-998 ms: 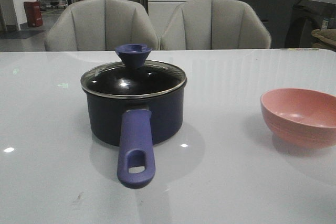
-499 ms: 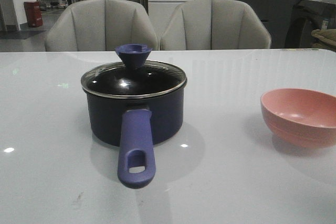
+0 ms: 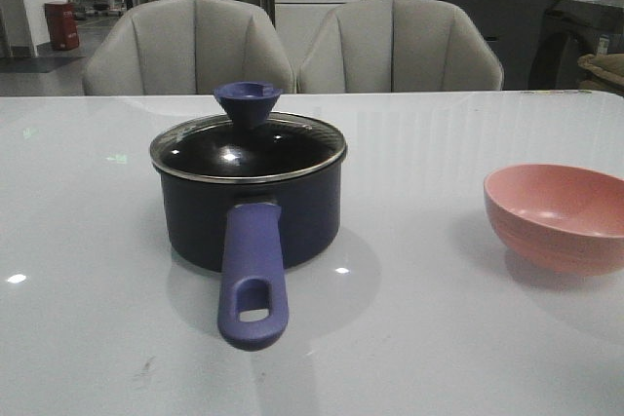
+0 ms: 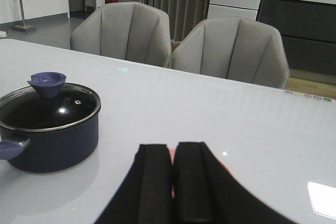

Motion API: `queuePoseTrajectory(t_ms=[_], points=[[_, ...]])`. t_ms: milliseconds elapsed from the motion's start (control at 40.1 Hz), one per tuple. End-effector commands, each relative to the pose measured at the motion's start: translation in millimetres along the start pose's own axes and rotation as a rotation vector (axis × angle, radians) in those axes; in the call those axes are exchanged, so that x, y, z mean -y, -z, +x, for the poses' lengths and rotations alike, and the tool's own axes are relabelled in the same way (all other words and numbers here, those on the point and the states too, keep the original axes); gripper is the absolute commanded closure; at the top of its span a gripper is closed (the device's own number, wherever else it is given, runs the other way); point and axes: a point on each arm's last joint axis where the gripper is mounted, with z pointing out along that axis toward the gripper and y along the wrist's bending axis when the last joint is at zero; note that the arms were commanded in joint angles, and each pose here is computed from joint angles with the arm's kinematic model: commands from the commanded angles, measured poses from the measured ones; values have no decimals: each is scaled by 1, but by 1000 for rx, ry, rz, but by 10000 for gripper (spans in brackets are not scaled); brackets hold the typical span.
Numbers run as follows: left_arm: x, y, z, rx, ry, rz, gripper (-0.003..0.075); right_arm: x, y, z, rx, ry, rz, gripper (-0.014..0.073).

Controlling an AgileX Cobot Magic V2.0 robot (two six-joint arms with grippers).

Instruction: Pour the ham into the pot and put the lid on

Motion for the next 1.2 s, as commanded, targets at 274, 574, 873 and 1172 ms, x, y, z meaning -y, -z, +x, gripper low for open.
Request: queuePoseTrajectory(t_ms=[274, 574, 873, 1172], points=[[0, 2, -13, 86, 12, 11, 577, 2, 1, -15, 90, 1, 19, 442], [-2, -15, 0, 132, 10, -192, 577, 2, 1, -15, 90, 1, 19, 442], [-8, -39, 32, 332, 18, -441, 577, 2, 1, -15, 90, 1, 19, 442], [-13, -59, 69, 334, 94, -493, 577, 2, 1, -15, 90, 1, 19, 442]])
